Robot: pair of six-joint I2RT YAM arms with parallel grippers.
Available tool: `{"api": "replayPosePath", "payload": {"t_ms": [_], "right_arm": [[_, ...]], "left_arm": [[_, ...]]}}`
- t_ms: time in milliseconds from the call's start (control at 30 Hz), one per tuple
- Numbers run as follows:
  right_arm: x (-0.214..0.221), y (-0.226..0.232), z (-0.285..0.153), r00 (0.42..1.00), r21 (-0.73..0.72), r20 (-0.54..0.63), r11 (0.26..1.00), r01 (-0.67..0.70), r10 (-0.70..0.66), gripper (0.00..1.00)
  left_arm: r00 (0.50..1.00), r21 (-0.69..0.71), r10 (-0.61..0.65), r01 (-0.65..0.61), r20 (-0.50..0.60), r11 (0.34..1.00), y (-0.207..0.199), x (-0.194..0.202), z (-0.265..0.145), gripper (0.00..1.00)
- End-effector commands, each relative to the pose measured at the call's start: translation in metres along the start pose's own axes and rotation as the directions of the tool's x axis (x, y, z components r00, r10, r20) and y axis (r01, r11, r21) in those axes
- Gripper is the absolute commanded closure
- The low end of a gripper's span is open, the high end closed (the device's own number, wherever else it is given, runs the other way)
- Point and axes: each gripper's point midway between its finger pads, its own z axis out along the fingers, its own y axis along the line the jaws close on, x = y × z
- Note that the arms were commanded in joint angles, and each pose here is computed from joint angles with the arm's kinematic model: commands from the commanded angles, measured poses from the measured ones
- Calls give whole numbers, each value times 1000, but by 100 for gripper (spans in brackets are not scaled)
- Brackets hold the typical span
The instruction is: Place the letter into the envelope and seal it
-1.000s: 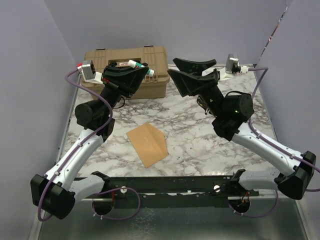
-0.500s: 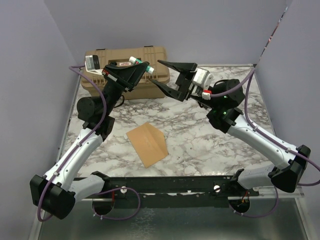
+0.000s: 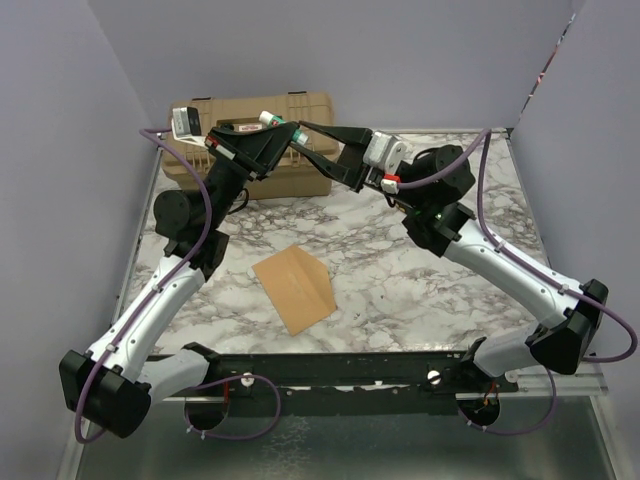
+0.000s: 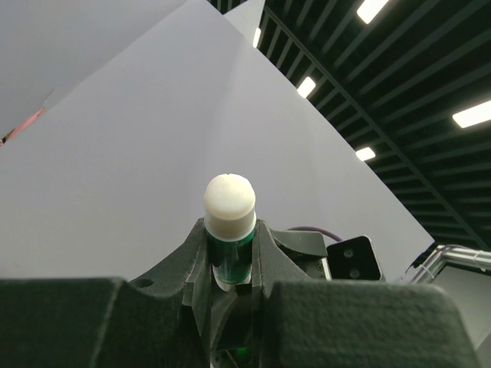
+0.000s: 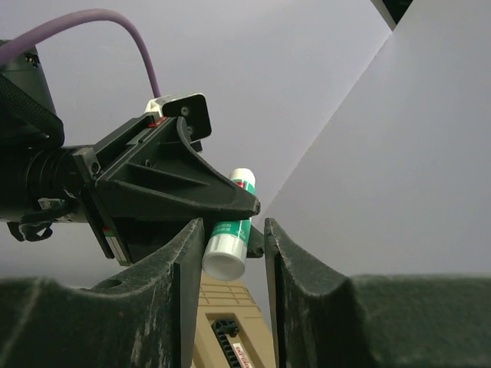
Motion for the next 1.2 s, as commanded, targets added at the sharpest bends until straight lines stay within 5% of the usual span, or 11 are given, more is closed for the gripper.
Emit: {"api": "replayPosePath", "payload": {"t_ms": [0,200,433,533,700,833,967,1167], "right_arm": [[6,-1,5,1000,-3,-22,1000,7,-7,61],[8,-1,6,999,-4,-30,1000,16,-16,63],[0,-7,5,1000,22,-6,1000,7,-7,95],[-1,-12,3,1000,61,-8,998,-16,16,100],[1,-16,-9,999,118,-26,992,-44,47,100],[-3,-10,-19,997,112,-30,992,-63,67,100],[1,-4,-26,995,104,-43,990,-91,96,100],[10,-6,-34,992,130,-64,986,-104,113,100]], "left_arm": [[1000,50,10,-9,-19,999,-22,-1,4,100],[1000,53,15,-14,-21,998,-24,-1,4,100],[1000,41,17,-16,-25,999,-19,1,2,99],[998,28,48,-46,-43,999,-18,3,4,83],[985,-33,147,-150,-86,988,-12,5,6,32],[975,-94,184,-196,-121,976,-3,5,7,15],[973,-106,119,-142,-198,984,6,13,10,15],[975,-84,3,-22,-222,996,9,8,5,30]]}}
